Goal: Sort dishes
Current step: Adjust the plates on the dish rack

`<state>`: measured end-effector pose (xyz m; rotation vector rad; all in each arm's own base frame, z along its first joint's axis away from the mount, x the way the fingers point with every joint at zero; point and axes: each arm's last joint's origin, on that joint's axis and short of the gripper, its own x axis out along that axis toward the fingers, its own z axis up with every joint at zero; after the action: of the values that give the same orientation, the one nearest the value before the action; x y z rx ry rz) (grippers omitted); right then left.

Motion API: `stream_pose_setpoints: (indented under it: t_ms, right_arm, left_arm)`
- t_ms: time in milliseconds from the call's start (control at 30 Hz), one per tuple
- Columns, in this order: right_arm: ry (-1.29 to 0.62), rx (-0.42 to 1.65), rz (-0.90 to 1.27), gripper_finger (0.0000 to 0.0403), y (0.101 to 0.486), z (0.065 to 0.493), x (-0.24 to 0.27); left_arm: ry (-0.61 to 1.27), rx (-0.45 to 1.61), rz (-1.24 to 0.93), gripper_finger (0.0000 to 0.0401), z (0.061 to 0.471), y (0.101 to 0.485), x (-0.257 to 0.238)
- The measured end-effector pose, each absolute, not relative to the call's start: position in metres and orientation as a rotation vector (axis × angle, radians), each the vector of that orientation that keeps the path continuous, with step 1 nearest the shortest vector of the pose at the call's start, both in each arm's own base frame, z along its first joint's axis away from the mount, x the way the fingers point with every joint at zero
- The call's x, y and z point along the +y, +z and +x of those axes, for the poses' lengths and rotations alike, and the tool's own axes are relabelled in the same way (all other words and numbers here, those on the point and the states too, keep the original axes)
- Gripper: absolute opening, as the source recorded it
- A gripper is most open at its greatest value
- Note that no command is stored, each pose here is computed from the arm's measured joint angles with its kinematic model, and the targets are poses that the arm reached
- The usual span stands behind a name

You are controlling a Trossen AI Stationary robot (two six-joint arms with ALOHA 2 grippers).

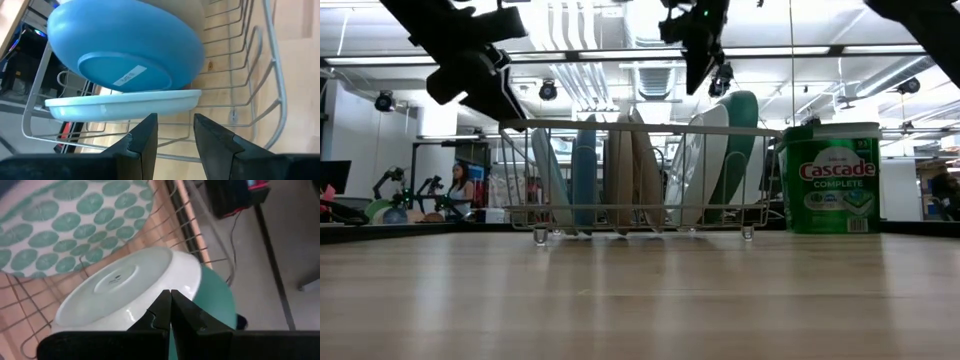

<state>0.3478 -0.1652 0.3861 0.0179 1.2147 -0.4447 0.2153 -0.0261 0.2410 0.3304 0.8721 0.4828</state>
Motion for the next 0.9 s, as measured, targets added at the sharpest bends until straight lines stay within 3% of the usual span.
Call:
stream_pose_setpoints:
  t_ms: [367,667,900]
  right_arm:
    - [-0.476,1.045,-0.040,0.0000,0.420,0.314,-0.135]
    - [-0.462,0.959,-0.030,0.0000,0.376,0.270,-0.101]
    - [-0.559,0.901,-0.017,0.0000,0.349,0.251,-0.097]
  left_arm:
    - [0.460,0.828,0.310,0.0116,0.220,0.255,-0.028]
    - [0.396,0.765,0.271,0.0116,0.227,0.267,-0.032]
    - [0.318,0.666,0.301,0.0116,0.246,0.280,-0.037]
